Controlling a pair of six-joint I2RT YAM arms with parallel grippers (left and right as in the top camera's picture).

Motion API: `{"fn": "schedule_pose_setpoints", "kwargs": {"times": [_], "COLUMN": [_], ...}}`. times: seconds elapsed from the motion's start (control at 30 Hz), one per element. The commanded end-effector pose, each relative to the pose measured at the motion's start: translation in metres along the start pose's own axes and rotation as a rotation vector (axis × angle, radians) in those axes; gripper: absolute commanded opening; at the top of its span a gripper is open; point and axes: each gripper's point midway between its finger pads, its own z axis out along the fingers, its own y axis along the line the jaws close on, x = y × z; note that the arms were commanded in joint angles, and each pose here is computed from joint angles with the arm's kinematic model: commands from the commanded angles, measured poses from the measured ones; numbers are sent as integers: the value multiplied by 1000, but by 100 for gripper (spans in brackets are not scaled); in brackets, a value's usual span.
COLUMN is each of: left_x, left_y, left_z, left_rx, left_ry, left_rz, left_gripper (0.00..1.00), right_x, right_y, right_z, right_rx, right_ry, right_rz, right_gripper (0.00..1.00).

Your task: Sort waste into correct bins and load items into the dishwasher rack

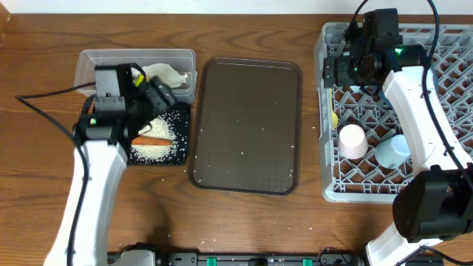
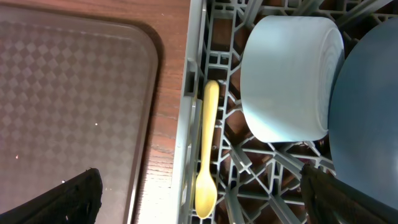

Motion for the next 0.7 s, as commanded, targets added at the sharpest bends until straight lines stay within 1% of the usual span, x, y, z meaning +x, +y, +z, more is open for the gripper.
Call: {"fn": "schedule_pose_setpoints", "kwargs": {"times": [0.0,0.13,0.27,0.47,0.67], "left_x": [10,15,16,16,16], "left_y": [-32,-35,-35,-35,-35], "left_z": [-13,-11,-11,-11,-11], "left_rx": [99,99,98,97,97], "left_ry": [8,17,19,20,20], "left_rz": [258,270,270,270,270], "left_gripper": [92,93,93,94,94], "right_x": [-12,-13,-7,14,44], "right_y": [5,-1,-8,2,4], "right_z": [-32,-80,-148,-253,-326], "right_rx": [-8,41,95,50,49], "right_ry": [-71,-140,-258,-493,-676], "right_rz": [-8,-8,-5,-7,-14], "right_gripper": [99,99,99,99,99]}}
